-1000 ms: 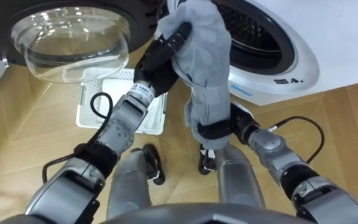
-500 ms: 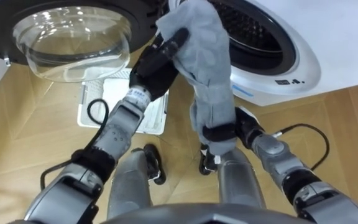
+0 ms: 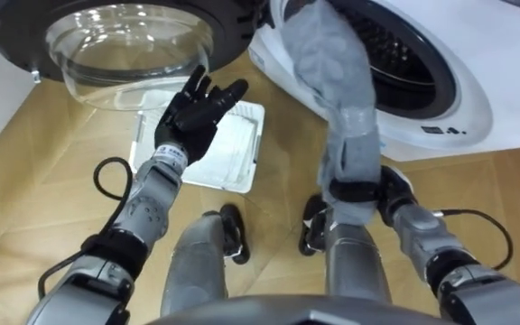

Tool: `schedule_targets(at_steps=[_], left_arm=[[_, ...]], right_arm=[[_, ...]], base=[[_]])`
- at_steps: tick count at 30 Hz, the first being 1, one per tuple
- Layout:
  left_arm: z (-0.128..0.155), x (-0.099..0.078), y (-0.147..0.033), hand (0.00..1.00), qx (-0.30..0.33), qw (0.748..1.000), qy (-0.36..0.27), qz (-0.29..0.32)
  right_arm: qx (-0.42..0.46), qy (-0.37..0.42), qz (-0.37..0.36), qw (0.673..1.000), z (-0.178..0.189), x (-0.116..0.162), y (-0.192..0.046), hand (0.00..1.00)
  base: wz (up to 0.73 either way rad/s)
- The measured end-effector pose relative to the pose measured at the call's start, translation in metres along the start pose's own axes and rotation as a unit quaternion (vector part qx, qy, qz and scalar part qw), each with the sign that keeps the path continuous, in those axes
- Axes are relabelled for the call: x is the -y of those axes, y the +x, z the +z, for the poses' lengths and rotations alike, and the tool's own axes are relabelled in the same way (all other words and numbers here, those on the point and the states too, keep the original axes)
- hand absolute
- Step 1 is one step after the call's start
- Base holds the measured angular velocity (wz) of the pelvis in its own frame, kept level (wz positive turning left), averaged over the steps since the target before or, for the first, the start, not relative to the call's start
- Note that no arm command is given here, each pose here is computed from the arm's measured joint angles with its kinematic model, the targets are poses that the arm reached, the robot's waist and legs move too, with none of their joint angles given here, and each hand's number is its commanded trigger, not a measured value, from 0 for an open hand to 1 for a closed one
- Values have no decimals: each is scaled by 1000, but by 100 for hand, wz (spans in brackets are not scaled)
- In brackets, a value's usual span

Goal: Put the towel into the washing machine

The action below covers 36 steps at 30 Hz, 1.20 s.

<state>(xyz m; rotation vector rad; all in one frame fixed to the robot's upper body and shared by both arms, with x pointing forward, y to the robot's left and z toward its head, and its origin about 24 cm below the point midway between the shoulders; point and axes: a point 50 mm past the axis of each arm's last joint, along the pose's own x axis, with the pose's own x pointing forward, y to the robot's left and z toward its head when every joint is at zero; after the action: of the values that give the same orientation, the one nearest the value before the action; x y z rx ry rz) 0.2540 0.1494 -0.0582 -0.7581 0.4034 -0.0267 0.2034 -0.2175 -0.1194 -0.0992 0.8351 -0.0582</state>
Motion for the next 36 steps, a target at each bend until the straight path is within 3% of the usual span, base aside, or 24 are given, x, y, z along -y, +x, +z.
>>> schedule_targets(at_steps=[6, 23, 36], left_arm=[[-9, -11, -8, 0, -10, 999, -6, 32], [-12, -9, -7, 0, -16, 998, 16, 66], [7, -8, -10, 0, 14, 995, 63, 70]], right_arm=[[-2, 67, -27, 997, -1, 4, 0, 100], [-12, 227, -81, 971, 15, 25, 4, 100], [18, 281, -107, 954, 85, 71, 5, 100]], base=[[2], [7], [11]])
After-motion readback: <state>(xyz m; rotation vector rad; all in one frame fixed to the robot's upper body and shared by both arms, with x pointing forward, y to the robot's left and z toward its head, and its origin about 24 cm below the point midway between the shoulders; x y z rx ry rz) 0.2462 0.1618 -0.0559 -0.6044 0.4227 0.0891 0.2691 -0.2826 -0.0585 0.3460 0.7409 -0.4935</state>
